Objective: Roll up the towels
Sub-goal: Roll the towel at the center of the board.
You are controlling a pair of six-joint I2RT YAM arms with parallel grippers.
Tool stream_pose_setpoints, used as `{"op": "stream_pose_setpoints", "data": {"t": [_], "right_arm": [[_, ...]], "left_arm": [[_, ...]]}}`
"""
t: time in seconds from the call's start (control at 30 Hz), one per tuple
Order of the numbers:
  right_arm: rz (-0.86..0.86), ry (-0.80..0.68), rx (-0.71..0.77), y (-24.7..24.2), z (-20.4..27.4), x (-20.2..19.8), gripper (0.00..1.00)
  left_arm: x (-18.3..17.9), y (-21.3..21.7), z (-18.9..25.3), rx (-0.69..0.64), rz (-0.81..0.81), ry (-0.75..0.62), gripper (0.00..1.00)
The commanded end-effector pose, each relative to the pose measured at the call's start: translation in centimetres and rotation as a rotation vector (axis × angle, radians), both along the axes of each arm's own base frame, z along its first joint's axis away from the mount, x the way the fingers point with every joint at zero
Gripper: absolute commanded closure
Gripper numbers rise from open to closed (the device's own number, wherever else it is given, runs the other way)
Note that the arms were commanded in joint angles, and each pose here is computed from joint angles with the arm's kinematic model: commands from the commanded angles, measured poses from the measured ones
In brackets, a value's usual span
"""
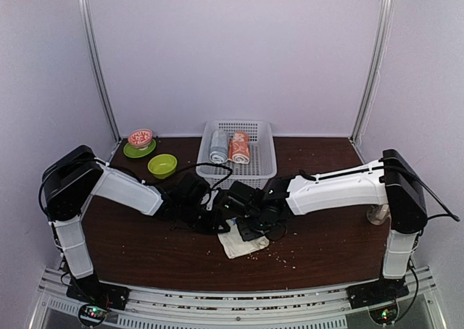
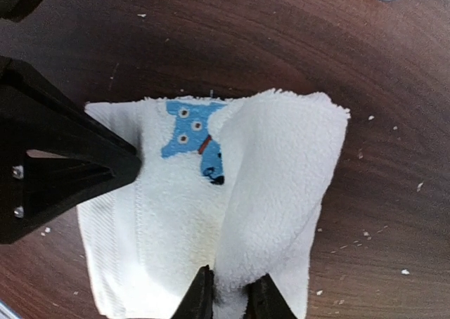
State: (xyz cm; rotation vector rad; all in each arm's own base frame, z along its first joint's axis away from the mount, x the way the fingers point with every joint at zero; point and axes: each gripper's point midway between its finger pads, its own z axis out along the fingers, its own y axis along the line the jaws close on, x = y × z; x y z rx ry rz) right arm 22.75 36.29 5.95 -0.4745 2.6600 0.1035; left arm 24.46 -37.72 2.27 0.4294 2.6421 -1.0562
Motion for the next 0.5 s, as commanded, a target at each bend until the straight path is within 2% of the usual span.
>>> {"op": "stream_pose_setpoints", "data": {"t": [0.0, 0.1, 0.3, 0.47], "right_arm": [[0.044, 0.052, 0.127, 2.7, -0.3, -1.1, 0.75], [0.059, 0.066, 0.176, 3.3, -0.2, -1.4, 0.66], [0.092, 0.117, 0.248, 4.0, -0.7, -2.0, 0.59], [0.168, 0.133, 0.309, 4.2, -1.0, -2.9, 0.45]], "left_arm": [[-1.1, 1.2, -1.6, 0.045, -0.004, 0.039, 0.93], [-1.2, 1.3, -1.5, 0.047, -0.003, 0.039, 0.93], [-1.3, 2.0, -0.9, 0.056, 0.009, 0.026, 0.93], [-1.3, 2.5, 1.5, 0.041, -0.003, -0.009, 0.92]]}}
